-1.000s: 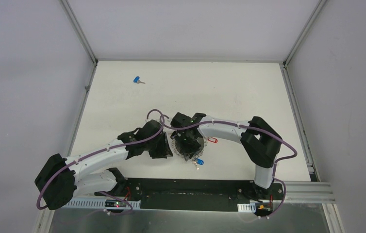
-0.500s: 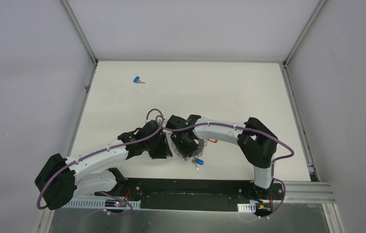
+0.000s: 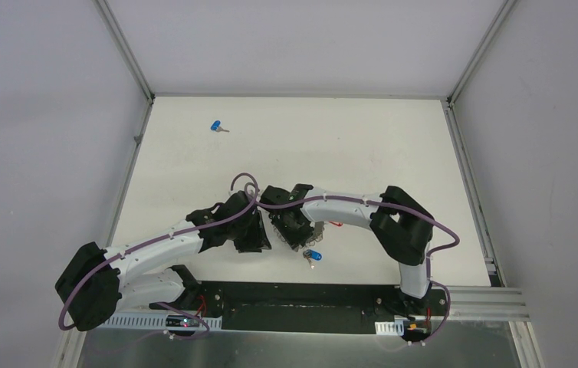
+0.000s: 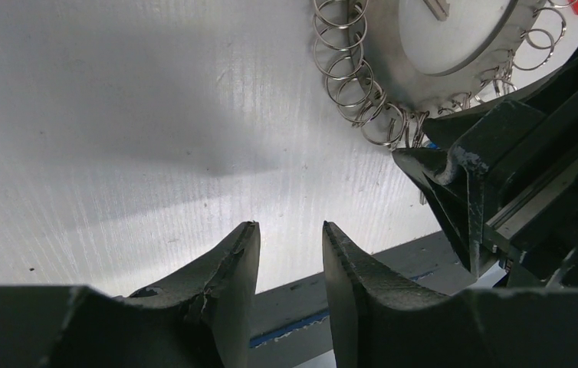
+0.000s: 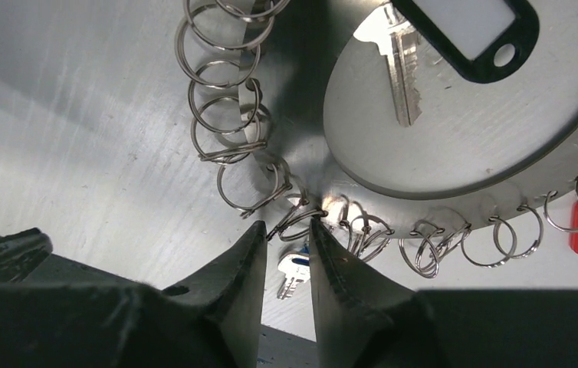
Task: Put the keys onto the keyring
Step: Adjust the keyring at the center of the board.
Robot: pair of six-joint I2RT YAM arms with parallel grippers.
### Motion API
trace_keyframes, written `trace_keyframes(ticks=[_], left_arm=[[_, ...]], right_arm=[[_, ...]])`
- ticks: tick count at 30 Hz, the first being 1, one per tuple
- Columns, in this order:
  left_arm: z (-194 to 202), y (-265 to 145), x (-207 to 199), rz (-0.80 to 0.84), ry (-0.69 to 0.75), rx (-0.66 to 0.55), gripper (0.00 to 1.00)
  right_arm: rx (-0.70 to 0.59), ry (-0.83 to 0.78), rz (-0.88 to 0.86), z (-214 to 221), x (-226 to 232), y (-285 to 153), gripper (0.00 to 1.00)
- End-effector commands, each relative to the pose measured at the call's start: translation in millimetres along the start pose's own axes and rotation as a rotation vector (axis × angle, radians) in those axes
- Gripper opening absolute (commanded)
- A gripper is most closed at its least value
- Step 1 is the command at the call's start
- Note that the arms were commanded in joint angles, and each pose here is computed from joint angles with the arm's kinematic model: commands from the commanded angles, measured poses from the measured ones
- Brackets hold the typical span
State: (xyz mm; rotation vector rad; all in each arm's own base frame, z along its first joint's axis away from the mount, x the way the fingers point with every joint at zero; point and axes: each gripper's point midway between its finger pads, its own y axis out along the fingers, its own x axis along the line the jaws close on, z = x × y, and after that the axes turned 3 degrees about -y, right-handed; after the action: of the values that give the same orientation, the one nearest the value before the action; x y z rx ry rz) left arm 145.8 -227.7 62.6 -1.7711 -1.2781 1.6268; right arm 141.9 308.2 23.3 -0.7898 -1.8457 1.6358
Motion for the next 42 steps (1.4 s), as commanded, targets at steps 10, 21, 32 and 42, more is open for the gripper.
trace_keyframes(ticks=[10, 21, 32, 42], left_arm=[[-5.5, 0.3, -4.3, 0.011, -0.002, -0.032, 0.37], [-4.2, 0.6, -3.8, 0.01, 0.003, -0.025, 0.37], [-7.6, -4.0, -6.3, 0.028, 0.01, -0.049, 0.37], [-26.6, -28.7, -28.4, 0.125, 0.078, -0.153, 0.38]], right_arm=[[-0.105, -0.089, 0.138, -19.2, -10.7, -18.9, 0.1], [-0.151, -0.081, 0.123, -21.3, -11.9, -37.7, 0.0], [-0.218, 0.017, -0.118, -28.8, -8.6, -64.4, 0.0], [-0.38, -0.124, -0.244, -32.5, -8.4, -110.4, 0.0]])
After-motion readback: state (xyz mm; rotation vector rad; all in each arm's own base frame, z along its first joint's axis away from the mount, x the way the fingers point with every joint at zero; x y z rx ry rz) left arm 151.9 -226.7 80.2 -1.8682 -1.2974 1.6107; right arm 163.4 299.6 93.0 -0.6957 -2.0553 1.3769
